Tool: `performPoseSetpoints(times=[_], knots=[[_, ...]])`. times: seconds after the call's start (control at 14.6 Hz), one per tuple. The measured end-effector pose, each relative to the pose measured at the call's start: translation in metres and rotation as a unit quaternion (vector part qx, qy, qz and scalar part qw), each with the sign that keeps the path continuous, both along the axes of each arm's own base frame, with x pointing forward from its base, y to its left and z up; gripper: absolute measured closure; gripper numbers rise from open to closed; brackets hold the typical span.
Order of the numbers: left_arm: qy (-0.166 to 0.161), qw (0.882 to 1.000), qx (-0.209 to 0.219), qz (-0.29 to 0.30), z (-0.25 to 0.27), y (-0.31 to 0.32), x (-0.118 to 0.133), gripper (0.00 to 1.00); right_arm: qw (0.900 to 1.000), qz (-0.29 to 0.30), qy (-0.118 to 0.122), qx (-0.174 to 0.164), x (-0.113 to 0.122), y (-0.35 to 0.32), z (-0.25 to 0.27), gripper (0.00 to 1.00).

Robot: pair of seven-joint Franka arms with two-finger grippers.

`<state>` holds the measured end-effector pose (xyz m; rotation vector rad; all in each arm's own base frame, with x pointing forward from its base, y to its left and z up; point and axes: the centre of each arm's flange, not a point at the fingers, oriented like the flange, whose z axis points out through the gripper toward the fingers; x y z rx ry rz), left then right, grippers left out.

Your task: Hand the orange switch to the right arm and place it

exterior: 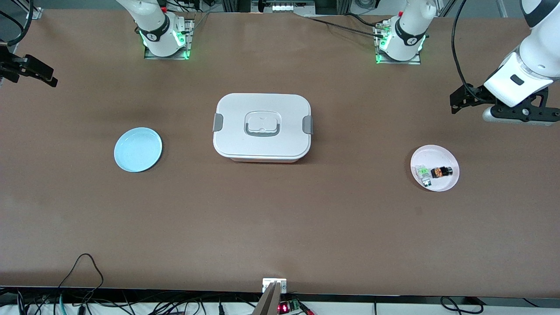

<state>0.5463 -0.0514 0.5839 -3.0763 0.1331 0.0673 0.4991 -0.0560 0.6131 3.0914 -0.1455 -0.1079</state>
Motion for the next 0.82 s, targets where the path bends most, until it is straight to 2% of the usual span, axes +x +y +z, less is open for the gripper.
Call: performPoseSetpoints(times=[0.34,0.82], knots=[[0.000,1.000,0.000,0.000,0.000,0.000,0.000,0.00,1.000,0.000,0.005,0.001,-0.004,0.000,-0.006,0.00],[0.000,1.000,0.000,-0.001,0.000,-0.001,0.000,0.00,1.000,0.001,-0.011,0.001,-0.023,0.002,-0.011,0.00]])
